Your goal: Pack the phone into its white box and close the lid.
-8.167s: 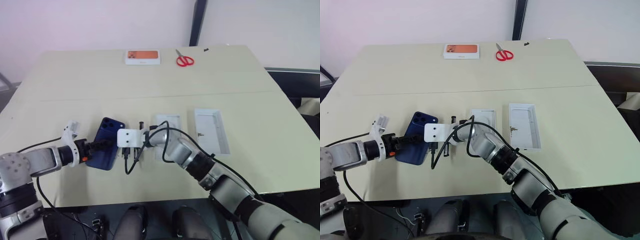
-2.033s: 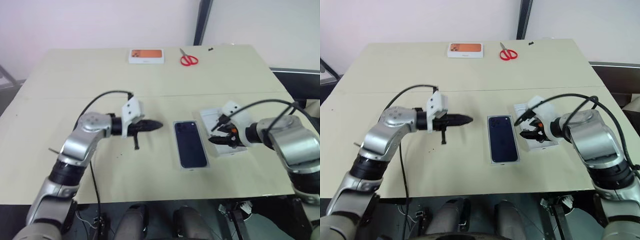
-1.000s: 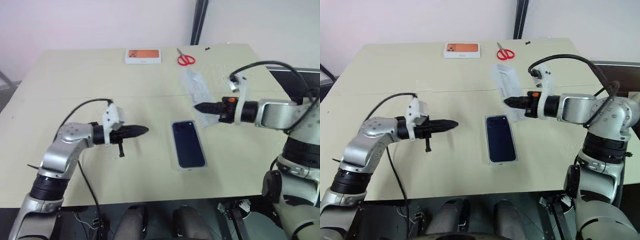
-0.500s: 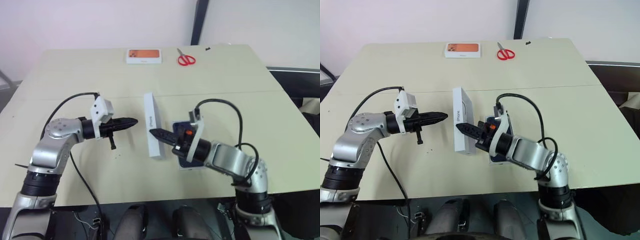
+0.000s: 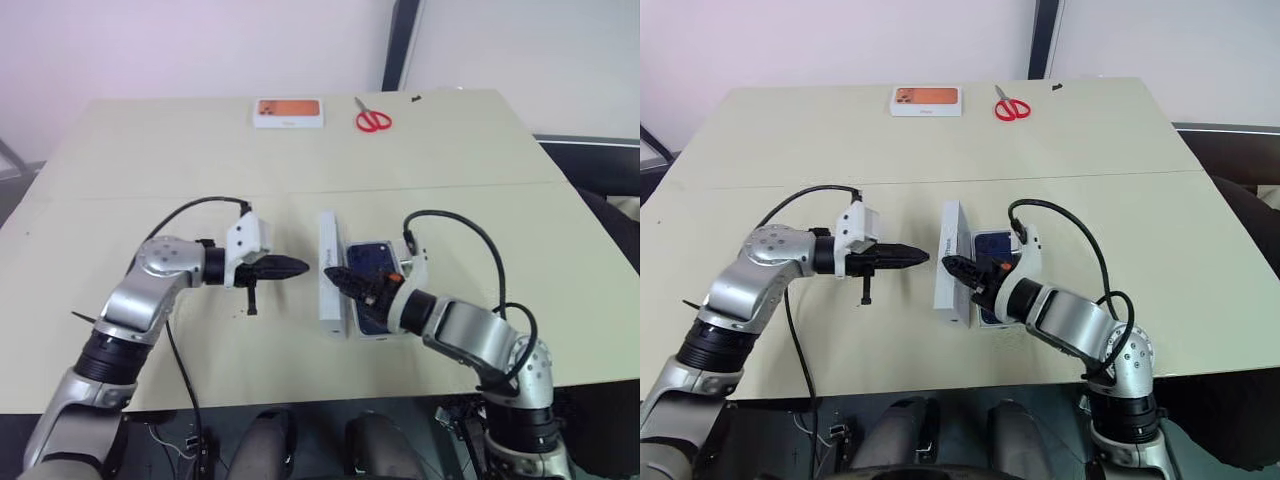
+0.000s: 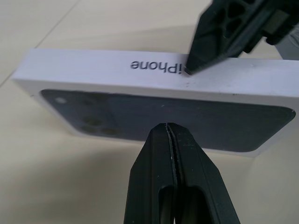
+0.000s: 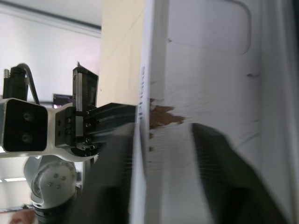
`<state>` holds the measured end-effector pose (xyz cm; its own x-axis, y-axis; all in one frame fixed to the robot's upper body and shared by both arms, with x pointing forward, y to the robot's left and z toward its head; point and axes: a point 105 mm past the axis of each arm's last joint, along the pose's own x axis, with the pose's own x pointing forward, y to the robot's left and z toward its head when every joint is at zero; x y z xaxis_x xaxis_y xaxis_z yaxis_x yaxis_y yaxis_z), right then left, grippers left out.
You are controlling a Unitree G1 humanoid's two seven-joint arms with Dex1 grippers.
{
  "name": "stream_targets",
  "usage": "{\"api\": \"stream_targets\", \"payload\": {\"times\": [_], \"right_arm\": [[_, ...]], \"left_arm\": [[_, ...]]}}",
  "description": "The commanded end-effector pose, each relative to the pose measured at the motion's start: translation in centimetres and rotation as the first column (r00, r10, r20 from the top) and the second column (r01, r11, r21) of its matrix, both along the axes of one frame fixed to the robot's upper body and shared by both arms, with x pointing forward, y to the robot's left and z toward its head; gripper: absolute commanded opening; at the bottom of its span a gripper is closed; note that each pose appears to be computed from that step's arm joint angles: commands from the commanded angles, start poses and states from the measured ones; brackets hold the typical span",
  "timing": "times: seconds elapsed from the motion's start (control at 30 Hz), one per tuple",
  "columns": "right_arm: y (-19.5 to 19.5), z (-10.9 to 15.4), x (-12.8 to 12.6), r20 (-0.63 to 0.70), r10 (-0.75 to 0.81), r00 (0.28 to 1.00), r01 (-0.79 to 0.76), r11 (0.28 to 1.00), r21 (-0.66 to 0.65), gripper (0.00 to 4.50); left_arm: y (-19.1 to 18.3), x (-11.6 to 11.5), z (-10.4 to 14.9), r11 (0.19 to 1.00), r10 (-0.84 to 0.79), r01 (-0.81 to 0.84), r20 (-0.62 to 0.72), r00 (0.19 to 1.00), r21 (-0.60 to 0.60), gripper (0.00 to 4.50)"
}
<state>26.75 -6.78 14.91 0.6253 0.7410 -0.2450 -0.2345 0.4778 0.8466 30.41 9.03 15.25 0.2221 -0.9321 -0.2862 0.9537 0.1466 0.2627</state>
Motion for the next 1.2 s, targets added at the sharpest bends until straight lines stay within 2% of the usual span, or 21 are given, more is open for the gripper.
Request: {"api": "stream_targets", "payload": {"times": [0.03,0.07,0.13,0.2,0.27,0.43,0.53,0.67,0.73,0.77,0.9,1.03,1.2], "right_arm": [[-0.9,2.7,0.7,0.134,0.052,0.99,-0.055,0.998,0.02,3.7],[-1.6,3.8,1.1,0.185,0.079,0.98,-0.08,0.997,-0.002,4.16],[-3.0,4.3,1.8,0.208,0.112,0.972,-0.099,0.992,-0.076,4.16],[-4.7,4.1,2.5,0.18,0.115,0.977,-0.074,0.973,-0.217,4.16],[-5.8,4.5,3.3,0.195,0.106,0.975,-0.042,0.951,-0.305,4.16],[-7.8,5.6,5.1,0.307,0.134,0.942,0.048,0.854,-0.519,4.16],[-8.9,5.5,5.4,0.348,0.211,0.913,0.085,0.738,-0.669,3.41],[-9.8,5.0,4.8,0.358,0.459,0.813,0.125,0.464,-0.877,1.39],[-9.6,4.9,4.4,0.337,0.579,0.743,0.127,0.372,-0.919,0.39],[-9.4,4.7,4.2,0.322,0.634,0.703,0.127,0.333,-0.934,0.05],[-9.1,4.3,4.1,0.279,0.735,0.618,0.132,0.253,-0.958,0.05],[-8.5,2.5,3.8,0.185,0.826,0.533,0.124,0.14,-0.982,0.05],[-7.8,1.6,3.9,0.158,0.855,0.494,0.12,0.113,-0.986,0.05]], "left_arm": [[-1.0,0.0,0.9,0.999,-0.035,0.035,0.057,0.998,0.005,0.03],[-1.7,0.1,0.9,0.999,-0.048,0.047,0.067,0.997,0.009,0.03],[-3.0,0.4,0.7,0.998,-0.062,0.061,0.072,0.996,0.016,0.03],[-4.1,0.9,0.4,0.998,-0.061,0.059,0.076,0.995,0.029,0.03],[-5.2,1.0,0.3,0.997,-0.076,0.073,0.093,0.993,0.037,0.03],[-6.5,1.3,0.7,0.997,-0.071,0.069,0.133,0.988,0.02,0.03],[-5.5,1.7,1.2,0.999,-0.036,0.034,0.143,0.989,0.014,0.03],[-3.1,2.1,2.3,0.999,0.034,-0.035,0.147,0.989,0.001,0.03],[-1.9,1.9,1.9,0.998,0.04,-0.047,0.141,0.989,0.043,0.03],[-1.3,1.8,1.5,0.996,0.045,-0.055,0.137,0.99,0.073,0.03],[-0.3,1.7,0.5,0.99,0.058,-0.072,0.11,0.992,0.124,0.03],[-0.3,0.8,-2.0,0.967,-0.01,-0.006,0.062,0.998,0.254,0.03],[-1.3,0.8,-2.9,0.951,-0.051,0.03,0.062,0.997,0.307,0.03]]}}
